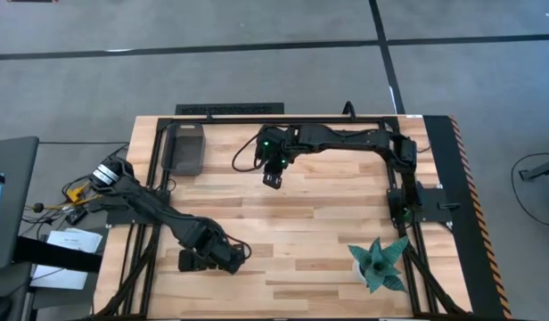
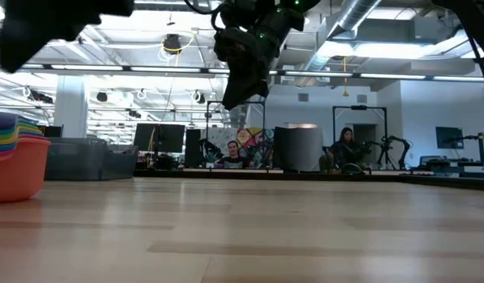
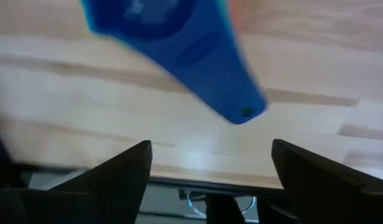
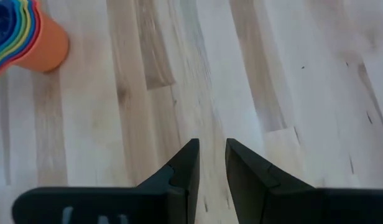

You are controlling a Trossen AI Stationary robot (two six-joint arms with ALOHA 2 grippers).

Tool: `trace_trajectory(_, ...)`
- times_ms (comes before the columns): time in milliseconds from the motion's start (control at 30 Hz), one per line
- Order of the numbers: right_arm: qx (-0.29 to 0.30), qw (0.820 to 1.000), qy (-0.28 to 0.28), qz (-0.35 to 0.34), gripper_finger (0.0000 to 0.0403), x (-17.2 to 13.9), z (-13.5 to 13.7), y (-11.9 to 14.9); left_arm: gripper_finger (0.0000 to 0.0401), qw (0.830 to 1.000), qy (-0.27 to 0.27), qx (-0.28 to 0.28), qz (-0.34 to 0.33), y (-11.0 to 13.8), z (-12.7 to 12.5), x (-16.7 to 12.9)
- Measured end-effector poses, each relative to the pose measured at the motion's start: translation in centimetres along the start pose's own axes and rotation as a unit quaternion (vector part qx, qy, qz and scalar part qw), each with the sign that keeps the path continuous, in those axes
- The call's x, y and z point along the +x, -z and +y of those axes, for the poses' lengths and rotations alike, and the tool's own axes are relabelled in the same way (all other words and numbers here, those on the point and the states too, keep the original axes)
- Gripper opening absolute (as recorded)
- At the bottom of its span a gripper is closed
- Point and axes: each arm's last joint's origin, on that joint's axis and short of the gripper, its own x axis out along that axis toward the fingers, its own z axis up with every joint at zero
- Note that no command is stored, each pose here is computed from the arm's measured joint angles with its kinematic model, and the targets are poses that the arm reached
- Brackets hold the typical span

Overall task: Nest measuring cups in basket
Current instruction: Put the stacked measuring cups into the black bin

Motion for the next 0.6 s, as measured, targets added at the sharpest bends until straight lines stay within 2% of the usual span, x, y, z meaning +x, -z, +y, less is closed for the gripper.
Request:
trace_trajectory(100,-0.002,1.000,-0.009,-0.003,0.0103,-0.1,-0.3,-0.1,0.0342,0.999,-0.023,-0.023,0.014,-0.1,-0.3,0.8)
trace_trajectory(267,-0.006,1.000,-0.008,-0.003,0.0103,-0.1,-0.7,-0.1,0.0365,0.999,-0.007,-0.039,0.010,-0.5,-1.0,0.9)
trace_trajectory(433,-0.012,1.000,-0.007,-0.003,0.0103,-0.1,-0.8,-0.1,0.0371,0.999,0.006,-0.050,-0.006,-1.4,-1.7,0.7)
trace_trajectory(600,-0.013,1.000,-0.007,-0.003,0.0103,-0.1,-0.8,-0.1,0.0371,0.998,-0.002,-0.061,-0.013,-2.0,-2.1,1.6)
